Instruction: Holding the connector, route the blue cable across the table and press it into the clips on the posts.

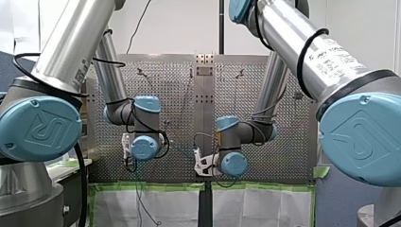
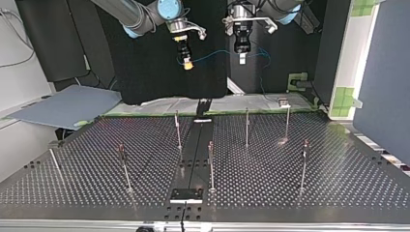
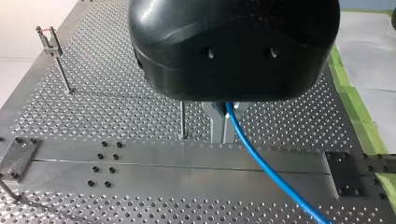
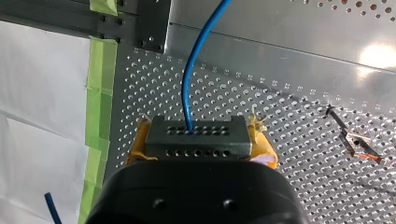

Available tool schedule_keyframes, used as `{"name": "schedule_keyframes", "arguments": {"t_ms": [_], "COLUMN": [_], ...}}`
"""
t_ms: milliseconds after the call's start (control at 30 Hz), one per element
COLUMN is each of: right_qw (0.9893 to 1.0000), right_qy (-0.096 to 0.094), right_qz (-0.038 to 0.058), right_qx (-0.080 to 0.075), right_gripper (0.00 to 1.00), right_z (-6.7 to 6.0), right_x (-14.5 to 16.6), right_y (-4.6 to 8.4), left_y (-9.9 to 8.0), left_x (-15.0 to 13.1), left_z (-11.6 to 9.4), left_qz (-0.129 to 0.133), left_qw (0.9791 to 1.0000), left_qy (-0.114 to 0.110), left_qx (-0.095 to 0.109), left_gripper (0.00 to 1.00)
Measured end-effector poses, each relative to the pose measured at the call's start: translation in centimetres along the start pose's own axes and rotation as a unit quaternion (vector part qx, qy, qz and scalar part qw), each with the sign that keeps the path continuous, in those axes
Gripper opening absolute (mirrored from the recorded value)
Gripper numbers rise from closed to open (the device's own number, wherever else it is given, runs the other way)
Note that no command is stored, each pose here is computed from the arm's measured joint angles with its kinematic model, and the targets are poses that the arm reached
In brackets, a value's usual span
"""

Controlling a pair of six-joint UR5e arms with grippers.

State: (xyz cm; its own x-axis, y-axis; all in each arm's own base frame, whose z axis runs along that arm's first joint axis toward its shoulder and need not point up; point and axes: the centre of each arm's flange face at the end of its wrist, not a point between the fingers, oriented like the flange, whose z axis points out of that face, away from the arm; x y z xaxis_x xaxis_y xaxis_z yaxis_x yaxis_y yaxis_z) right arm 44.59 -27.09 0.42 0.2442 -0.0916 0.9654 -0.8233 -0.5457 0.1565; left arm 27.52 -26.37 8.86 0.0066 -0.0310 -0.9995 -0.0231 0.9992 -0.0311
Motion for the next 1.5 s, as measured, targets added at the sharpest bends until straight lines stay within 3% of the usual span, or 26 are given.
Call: {"name": "schedule_keyframes", "arguments": {"t_ms": [133, 233, 433, 633, 833, 967, 1167, 1500], "right_qw": [1.0000, 0.9999, 0.9994, 0.9978, 0.9947, 0.9918, 0.9877, 0.9815], "right_qy": [0.001, 0.006, 0.011, 0.021, 0.046, 0.065, 0.091, 0.131], "right_qz": [0.0004, 0.0081, 0.0313, 0.0602, 0.0808, 0.0901, 0.0960, 0.0979], "right_qx": [-0.007, -0.012, -0.004, 0.018, 0.045, 0.063, 0.084, 0.100], "right_gripper": [0.00, 0.00, 0.00, 0.00, 0.00, 0.00, 0.00, 0.00], "right_z": [0.3, 0.8, 1.0, 1.2, 2.1, 2.6, 2.9, 2.3], "right_x": [0.5, 1.8, 4.1, 7.1, 11.7, 14.9, 19.6, 27.2], "right_y": [0.5, 0.9, 1.2, 1.4, 1.2, 1.1, 1.0, 0.9], "left_y": [-0.2, -0.2, 0.0, -0.1, -0.2, 0.1, 0.5, 0.7], "left_x": [0.1, -0.3, -1.8, -4.1, -6.8, -8.1, -9.9, -14.2], "left_z": [-0.1, -0.2, 0.2, 1.4, 2.7, 3.0, 3.2, 4.8], "left_qz": [0.010, 0.016, 0.007, -0.008, -0.015, -0.018, -0.021, -0.045], "left_qw": [0.9999, 0.9998, 0.9999, 0.9995, 0.9979, 0.9967, 0.9958, 0.9926], "left_qy": [0.005, 0.007, 0.006, -0.008, -0.025, -0.030, -0.034, -0.057], "left_qx": [0.002, 0.002, -0.005, -0.029, -0.057, -0.074, -0.082, -0.097], "left_gripper": [0.00, 0.00, 0.00, 0.00, 0.00, 0.00, 0.00, 0.00]}}
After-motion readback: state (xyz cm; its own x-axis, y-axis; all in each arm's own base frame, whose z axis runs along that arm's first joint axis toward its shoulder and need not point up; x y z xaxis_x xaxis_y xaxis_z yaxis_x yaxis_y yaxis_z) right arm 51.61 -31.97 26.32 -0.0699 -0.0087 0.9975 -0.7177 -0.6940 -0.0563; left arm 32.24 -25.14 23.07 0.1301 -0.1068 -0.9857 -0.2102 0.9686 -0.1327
